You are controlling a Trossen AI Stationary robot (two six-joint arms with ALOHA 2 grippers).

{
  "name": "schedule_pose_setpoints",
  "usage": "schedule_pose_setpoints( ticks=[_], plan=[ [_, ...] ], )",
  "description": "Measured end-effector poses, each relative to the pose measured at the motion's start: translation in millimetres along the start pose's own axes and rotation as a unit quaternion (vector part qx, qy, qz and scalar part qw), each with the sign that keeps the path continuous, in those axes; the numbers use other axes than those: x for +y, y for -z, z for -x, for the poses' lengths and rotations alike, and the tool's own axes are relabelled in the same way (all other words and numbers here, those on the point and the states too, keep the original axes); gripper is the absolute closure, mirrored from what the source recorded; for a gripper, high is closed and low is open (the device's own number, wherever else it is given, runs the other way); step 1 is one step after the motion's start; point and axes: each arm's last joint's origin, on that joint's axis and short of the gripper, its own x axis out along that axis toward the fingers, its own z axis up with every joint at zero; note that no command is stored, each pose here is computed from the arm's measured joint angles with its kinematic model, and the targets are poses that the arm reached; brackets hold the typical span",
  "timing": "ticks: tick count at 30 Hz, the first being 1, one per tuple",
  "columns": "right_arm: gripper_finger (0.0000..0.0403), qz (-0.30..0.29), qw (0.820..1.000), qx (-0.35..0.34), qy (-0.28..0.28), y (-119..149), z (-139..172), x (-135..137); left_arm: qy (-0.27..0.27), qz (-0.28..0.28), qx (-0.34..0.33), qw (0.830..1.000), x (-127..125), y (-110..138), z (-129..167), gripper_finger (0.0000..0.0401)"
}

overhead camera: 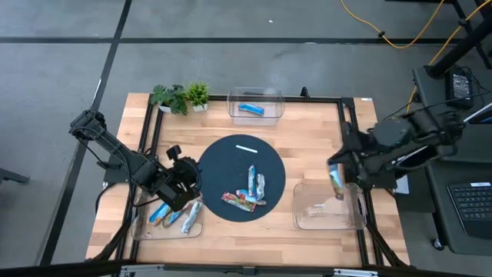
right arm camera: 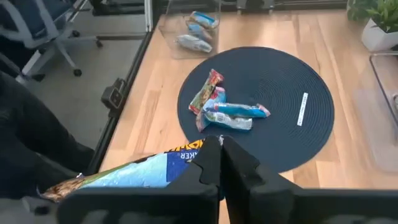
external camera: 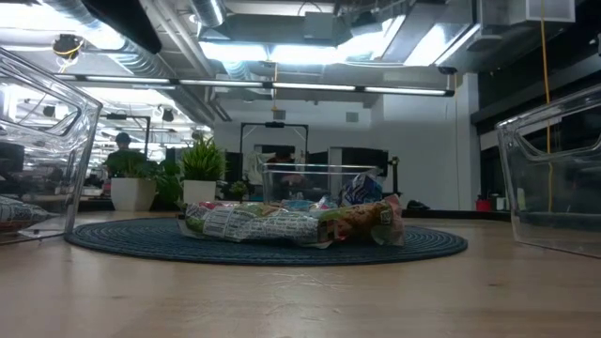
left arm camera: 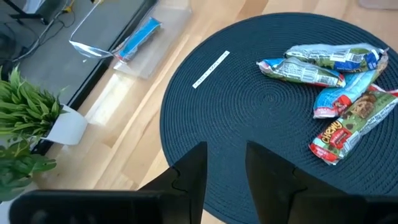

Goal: Pick and place Granola Bars by type
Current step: Put the blue granola bar into the bottom right transparent bin

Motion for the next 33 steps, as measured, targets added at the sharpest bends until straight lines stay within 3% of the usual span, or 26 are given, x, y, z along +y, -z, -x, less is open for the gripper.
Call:
schedule_pose_setpoints(
  ticks=[5, 10, 18, 33],
  plan=[
    [0.0397, 0.032, 0.999, 0.018, -0.008, 8.7, 7.8, 1.0, 0.000, -0.008, 0.000, 1.000, 0.0, 0.0, 0.0, 0.0299],
    [0.0397, 0.063, 0.996, 0.037, -0.053, 13.4, 10.1, 6.0, 0.000, -0.010, 0.000, 1.000, 0.0, 0.0, 0.0, 0.0303],
    [0.0396, 0.100, 0.989, 0.078, -0.080, 23.5, 9.5, 11.1, -0.005, 0.027, -0.008, 1.000, 0.3, -0.4, 0.0, 0.0310],
    [0.0396, 0.128, 0.981, 0.097, -0.109, 67.4, -39.1, 18.3, -0.014, 0.039, -0.018, 0.999, 0.9, -1.0, 0.0, 0.0311]
  ],
)
